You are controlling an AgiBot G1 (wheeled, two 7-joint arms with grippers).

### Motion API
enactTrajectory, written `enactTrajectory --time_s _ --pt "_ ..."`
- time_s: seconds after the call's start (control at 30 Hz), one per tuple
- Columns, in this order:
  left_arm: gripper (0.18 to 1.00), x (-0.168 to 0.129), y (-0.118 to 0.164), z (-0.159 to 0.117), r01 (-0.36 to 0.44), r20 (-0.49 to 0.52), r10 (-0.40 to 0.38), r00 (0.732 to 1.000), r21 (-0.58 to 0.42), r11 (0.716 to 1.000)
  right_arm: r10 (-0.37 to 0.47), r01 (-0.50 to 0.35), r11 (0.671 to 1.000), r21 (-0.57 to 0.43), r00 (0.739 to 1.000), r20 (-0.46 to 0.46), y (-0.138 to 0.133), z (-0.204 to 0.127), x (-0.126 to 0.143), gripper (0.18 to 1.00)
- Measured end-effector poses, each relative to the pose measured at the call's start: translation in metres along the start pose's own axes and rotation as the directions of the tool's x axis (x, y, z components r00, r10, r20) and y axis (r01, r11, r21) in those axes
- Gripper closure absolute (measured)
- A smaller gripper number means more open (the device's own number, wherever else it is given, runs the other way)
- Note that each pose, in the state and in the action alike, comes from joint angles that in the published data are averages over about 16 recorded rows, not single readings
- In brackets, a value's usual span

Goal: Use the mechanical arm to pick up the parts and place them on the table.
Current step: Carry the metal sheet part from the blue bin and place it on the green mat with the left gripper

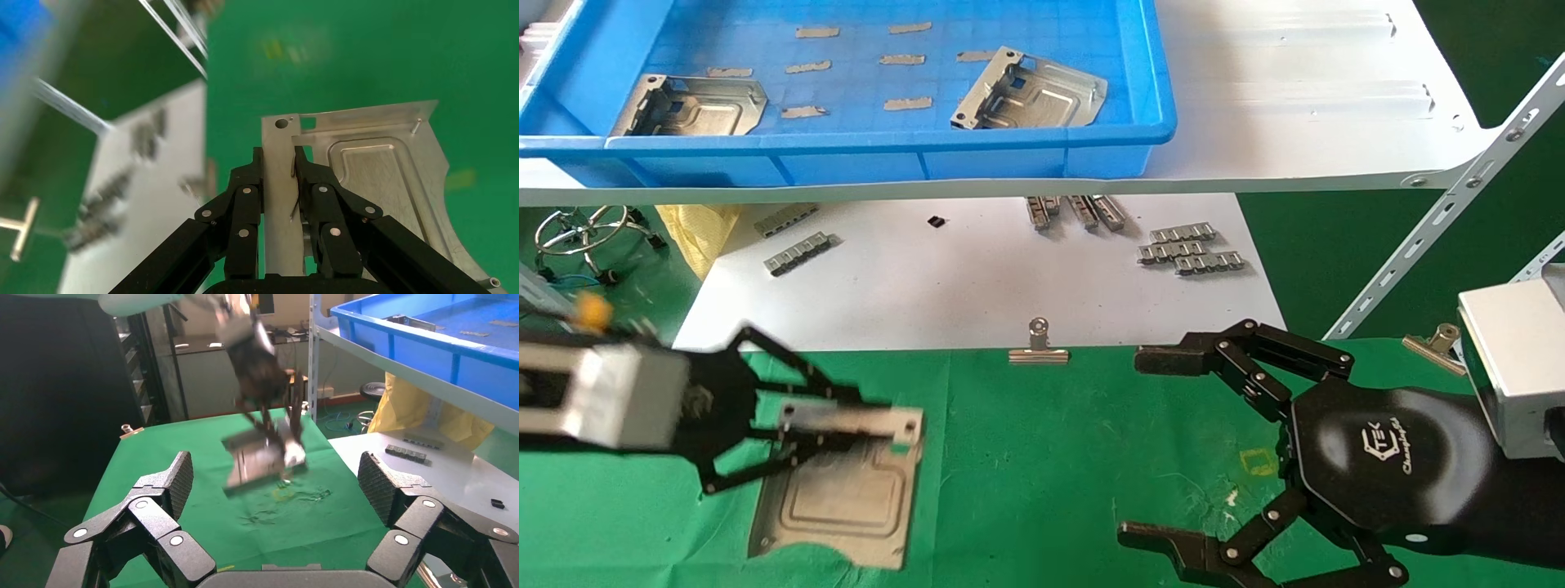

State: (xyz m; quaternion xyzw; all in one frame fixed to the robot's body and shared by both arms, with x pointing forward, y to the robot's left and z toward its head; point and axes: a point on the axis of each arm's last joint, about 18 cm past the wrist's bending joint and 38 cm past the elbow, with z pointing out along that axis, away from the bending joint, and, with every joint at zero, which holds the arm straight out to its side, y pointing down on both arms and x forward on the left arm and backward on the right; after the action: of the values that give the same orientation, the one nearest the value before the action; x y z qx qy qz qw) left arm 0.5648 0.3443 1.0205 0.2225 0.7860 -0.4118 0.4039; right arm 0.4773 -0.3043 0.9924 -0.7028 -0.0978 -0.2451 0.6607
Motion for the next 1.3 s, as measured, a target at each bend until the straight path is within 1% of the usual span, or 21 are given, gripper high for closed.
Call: enactTrajectory --time_s 0.1,0.27,0.57,0.77,1.03,1.17,1.3 --pt "0.913 0.009 0.023 0.004 -0.028 -0.025 0.026 0.999 -0.058 0.998 0.000 0.000 1.000 0.000 1.000 0.000 0.000 0.000 0.000 0.178" --pt "0.913 0.019 0.053 0.008 -0.055 -0.040 0.051 0.998 -0.117 0.992 0.000 0.000 1.000 0.000 1.000 0.000 0.000 0.000 0.000 0.178" --pt "0.913 0.028 0.084 0.008 -0.045 -0.022 0.041 0.999 -0.178 0.983 0.000 0.000 1.000 0.000 1.000 0.000 0.000 0.000 0.000 0.178" --pt "0.913 0.033 0.096 0.011 -0.020 -0.027 0.015 1.000 -0.199 0.980 0.000 0.000 1.000 0.000 1.000 0.000 0.000 0.000 0.000 0.178" --pt "0.901 0.035 0.102 0.015 -0.007 -0.035 -0.001 0.999 -0.208 0.978 0.000 0.000 1.000 0.000 1.000 0.000 0.000 0.000 0.000 0.178" --pt "0.875 0.035 0.101 0.015 0.008 -0.031 -0.015 0.999 -0.197 0.980 0.000 0.000 1.000 0.000 1.000 0.000 0.000 0.000 0.000 0.178" --pt "0.836 0.038 0.097 0.015 0.060 -0.011 -0.063 0.998 -0.163 0.985 0.000 0.000 1.000 0.000 1.000 0.000 0.000 0.000 0.000 0.178"
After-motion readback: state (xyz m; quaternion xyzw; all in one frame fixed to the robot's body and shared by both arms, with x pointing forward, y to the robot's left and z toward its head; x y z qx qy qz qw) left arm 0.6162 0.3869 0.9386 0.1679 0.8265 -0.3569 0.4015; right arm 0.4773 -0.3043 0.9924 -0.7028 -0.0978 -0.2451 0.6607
